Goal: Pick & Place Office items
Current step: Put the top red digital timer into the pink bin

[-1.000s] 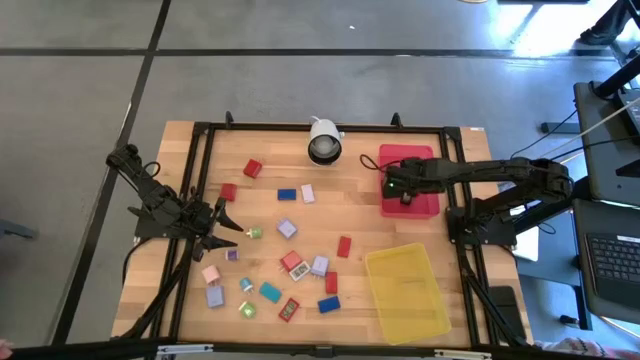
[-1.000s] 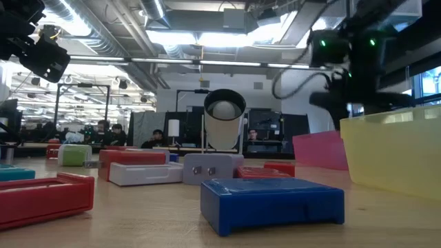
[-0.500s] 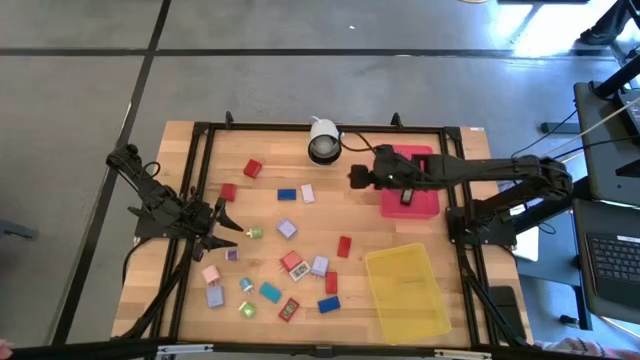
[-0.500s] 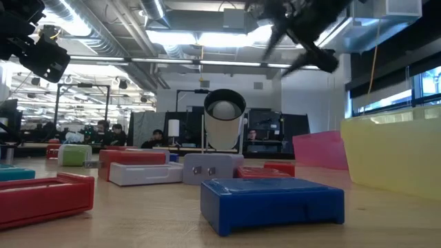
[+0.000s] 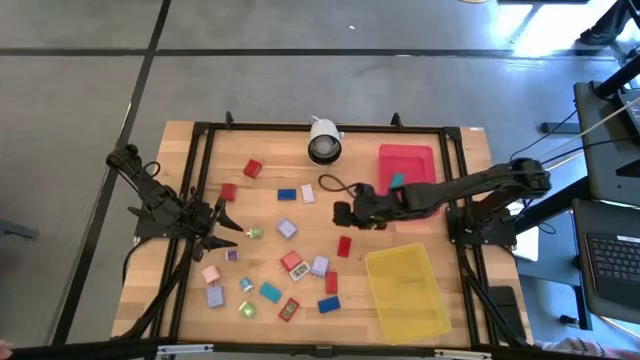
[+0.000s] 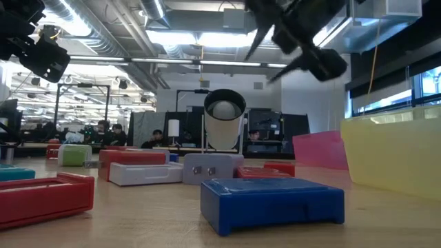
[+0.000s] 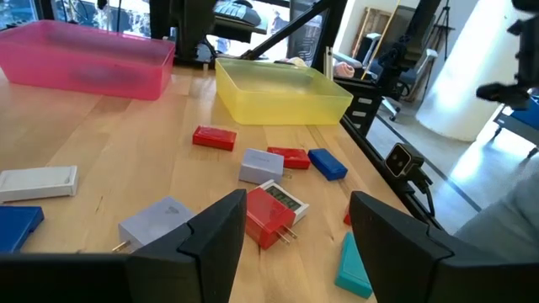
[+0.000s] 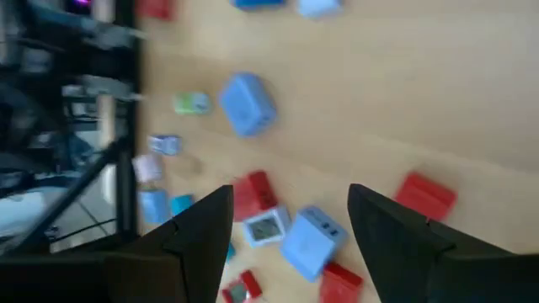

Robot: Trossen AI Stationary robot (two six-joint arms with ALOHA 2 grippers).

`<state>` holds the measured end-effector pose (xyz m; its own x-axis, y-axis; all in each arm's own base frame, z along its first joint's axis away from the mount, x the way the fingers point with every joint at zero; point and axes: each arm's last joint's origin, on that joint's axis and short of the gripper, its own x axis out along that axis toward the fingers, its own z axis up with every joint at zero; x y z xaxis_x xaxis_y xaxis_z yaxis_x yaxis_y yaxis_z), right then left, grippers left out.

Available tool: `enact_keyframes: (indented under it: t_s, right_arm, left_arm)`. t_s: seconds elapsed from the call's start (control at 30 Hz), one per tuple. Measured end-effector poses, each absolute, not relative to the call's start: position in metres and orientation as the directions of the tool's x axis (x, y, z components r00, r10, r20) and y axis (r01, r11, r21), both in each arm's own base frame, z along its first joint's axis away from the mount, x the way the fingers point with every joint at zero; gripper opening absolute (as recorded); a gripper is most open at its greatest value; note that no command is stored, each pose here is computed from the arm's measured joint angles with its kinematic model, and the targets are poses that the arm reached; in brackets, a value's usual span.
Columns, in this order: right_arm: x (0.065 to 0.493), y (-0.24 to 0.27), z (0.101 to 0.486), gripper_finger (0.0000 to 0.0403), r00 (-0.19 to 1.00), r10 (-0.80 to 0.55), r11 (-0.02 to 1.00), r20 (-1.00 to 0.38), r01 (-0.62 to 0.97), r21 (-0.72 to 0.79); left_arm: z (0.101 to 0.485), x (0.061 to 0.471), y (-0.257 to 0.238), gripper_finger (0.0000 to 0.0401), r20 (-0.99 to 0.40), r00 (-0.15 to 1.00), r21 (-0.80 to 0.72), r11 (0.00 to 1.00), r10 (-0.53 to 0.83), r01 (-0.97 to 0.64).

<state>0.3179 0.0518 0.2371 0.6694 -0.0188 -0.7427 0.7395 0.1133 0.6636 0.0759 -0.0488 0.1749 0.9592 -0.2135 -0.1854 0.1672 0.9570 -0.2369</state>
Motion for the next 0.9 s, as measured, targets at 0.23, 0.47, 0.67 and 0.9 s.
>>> enact_keyframes:
  t_s: [0.23,0.47,0.67,0.9]
  right_arm:
    - [0.331,0.062,0.197,0.0237,0.53,0.201,0.048,-0.824,0.835,0.548]
    - [0.337,0.06,0.176,0.0237,0.474,0.203,0.063,-0.857,0.867,0.494]
    - [0.338,0.051,0.175,0.0237,0.47,0.189,0.093,-0.862,0.865,0.493]
    - [0.333,0.044,0.171,0.0237,0.429,0.078,0.195,-0.9,0.879,0.436]
  left_arm:
    - [0.175,0.076,-0.049,0.0209,-0.186,0.959,-0.237,0.957,-0.214,0.167]
    - [0.175,0.076,-0.049,0.0208,-0.186,0.959,-0.237,0.957,-0.213,0.167]
    - [0.175,0.076,-0.049,0.0209,-0.186,0.959,-0.237,0.957,-0.213,0.167]
    - [0.175,0.076,-0.049,0.021,-0.186,0.959,-0.237,0.957,-0.213,0.167]
